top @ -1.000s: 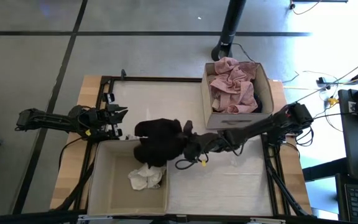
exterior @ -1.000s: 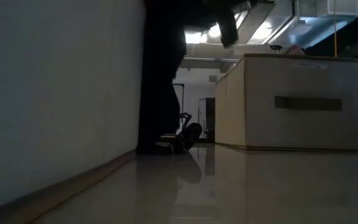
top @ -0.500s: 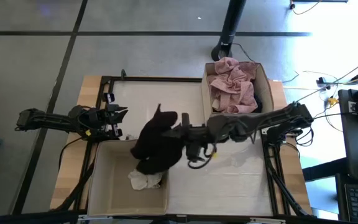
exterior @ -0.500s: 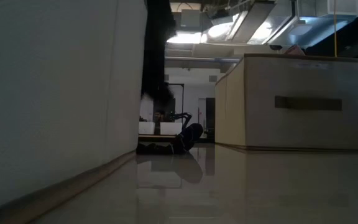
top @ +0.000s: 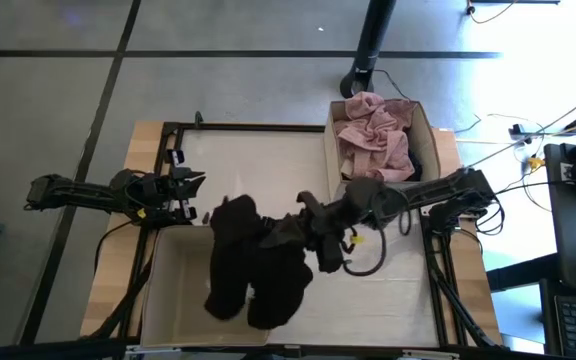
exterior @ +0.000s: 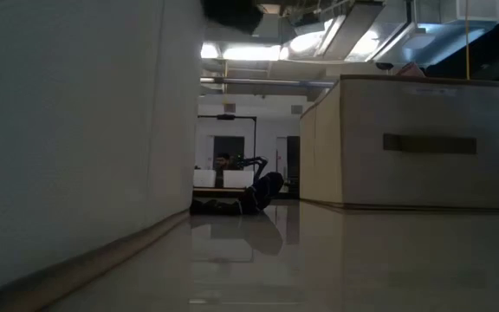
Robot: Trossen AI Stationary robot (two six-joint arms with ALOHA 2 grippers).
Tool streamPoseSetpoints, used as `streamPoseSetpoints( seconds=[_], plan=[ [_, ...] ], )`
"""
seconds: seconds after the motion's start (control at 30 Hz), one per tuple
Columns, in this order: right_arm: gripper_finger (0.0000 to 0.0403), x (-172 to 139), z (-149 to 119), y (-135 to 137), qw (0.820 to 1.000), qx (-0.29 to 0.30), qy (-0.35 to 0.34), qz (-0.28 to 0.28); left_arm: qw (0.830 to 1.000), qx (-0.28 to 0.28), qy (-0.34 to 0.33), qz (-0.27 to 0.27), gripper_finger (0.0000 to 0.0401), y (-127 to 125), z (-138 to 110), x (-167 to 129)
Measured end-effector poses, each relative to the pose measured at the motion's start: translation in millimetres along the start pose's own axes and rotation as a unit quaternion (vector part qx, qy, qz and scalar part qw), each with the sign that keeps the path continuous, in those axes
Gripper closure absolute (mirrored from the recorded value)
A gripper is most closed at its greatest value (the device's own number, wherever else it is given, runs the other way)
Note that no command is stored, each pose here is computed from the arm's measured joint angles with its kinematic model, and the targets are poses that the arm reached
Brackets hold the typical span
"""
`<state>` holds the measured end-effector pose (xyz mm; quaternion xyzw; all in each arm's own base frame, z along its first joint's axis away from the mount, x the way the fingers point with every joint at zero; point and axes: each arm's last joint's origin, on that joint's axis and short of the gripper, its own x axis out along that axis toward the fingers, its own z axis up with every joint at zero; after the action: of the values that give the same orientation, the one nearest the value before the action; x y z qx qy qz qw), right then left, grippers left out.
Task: Sort clothes
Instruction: Put the black stocking into the left laundry organizer
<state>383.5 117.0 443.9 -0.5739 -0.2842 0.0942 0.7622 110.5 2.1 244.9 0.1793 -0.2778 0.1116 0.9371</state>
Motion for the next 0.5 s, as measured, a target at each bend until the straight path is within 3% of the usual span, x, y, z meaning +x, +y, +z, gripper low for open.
streamPoseSetpoints(
  seconds=[0.23, 0.5],
  plan=[
    [0.0378, 33, -9, 9, 1.0, -0.01, -0.025, -0.005, 1.0, 0.0, 0.0, 0.0, 0.037, 0, 0, 0],
    [0.0378, 63, -26, 33, 0.996, 0.019, -0.005, 0.087, 1.0, -0.001, 0.002, -0.001, 0.037, 0, 0, 0]
  ],
)
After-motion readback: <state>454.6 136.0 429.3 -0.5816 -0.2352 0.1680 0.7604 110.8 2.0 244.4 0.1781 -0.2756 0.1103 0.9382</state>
